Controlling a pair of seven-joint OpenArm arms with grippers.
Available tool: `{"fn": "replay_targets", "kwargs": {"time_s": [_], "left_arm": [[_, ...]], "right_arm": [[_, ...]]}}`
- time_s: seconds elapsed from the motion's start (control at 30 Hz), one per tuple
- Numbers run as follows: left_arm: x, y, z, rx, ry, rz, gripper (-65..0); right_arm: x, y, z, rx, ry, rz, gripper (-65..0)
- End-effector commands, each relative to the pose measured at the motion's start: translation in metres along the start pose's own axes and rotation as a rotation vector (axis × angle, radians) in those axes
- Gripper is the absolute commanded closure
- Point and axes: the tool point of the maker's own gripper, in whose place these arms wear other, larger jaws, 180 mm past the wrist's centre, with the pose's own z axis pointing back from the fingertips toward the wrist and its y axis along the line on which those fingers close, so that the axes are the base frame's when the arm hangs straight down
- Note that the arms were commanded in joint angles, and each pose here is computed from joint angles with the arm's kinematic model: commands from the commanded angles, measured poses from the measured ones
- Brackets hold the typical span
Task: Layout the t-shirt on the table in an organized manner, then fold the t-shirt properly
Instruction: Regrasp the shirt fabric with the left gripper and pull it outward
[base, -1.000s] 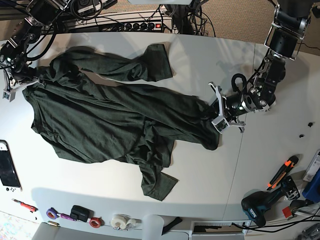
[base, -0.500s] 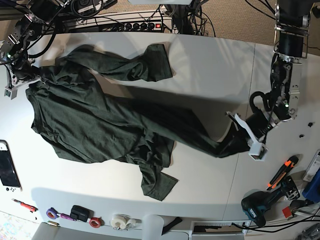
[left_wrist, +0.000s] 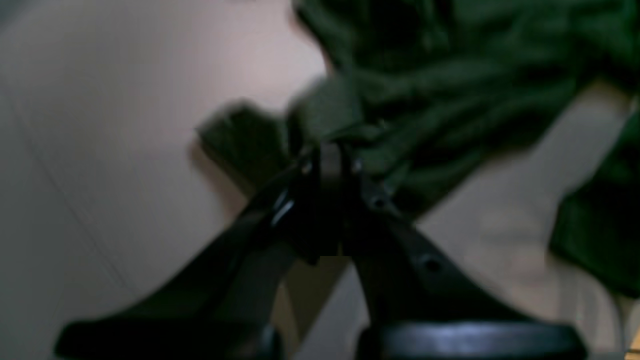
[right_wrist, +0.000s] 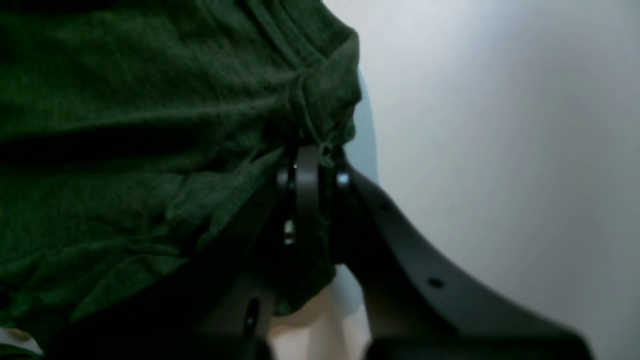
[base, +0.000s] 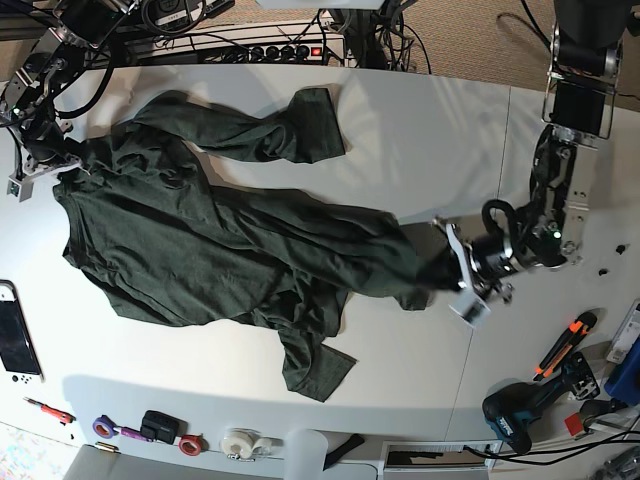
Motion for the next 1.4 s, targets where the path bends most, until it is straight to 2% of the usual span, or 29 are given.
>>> {"fn": "replay_targets", "kwargs": {"time_s": [0.0, 0.07, 0.17, 0.3, 0.43, 0.47, 0.57, 0.6, 0.83, 0.93, 1.17, 1.37], "left_arm": [[0.027, 0.006, 0.006, 0.01, -0.077, -0.022, 0.0], [0.04, 0.008, 0.007, 0.019, -0.139, -0.021, 0.0], [0.06, 0.022, 0.011, 0.09, -0.216, -0.042, 0.0], [0.06, 0.04, 0.016, 0.172, -0.171, -0.136, 0.0], [0.05, 0.057, 0.031, 0.213, -0.124, -0.166, 0.0], [0.049, 0.061, 0.035, 0.222, -0.117, -0.17, 0.0], [0.045, 0.071, 0.047, 0.237, -0.102, -0.172, 0.0], [0.044, 0.073, 0.05, 0.24, -0.099, -0.171, 0.0], [0.033, 0.076, 0.054, 0.244, -0.075, -0.166, 0.0], [0.023, 0.071, 0.052, 0.233, -0.061, -0.149, 0.0], [-0.003, 0.056, 0.044, 0.194, -0.039, -0.097, 0.0], [-0.019, 0.018, 0.02, 0.106, -0.066, -0.029, 0.0]], "right_arm": [[0.021, -0.003, 0.005, -0.006, -0.064, 0.013, 0.0], [0.024, -0.003, 0.005, -0.006, -0.077, 0.014, 0.0], [0.029, -0.003, 0.005, -0.006, -0.101, 0.014, 0.0], [0.028, -0.005, 0.005, -0.021, -0.094, 0.035, 0.0], [0.023, -0.01, 0.005, -0.05, -0.065, 0.053, 0.0], [0.022, -0.01, 0.005, -0.052, -0.061, 0.054, -2.2], [0.023, -0.01, 0.005, -0.052, -0.064, 0.053, -15.7], [0.023, -0.01, 0.005, -0.052, -0.067, 0.053, -18.0], [0.017, -0.009, 0.005, -0.045, -0.037, 0.047, -19.1], [0.008, 0.001, 0.005, 0.02, -0.002, 0.026, -19.2], [-0.023, 0.041, 0.012, 0.255, 0.004, 0.023, -19.2], [-0.062, 0.078, 0.024, 0.445, 0.02, -0.062, -19.2]]}}
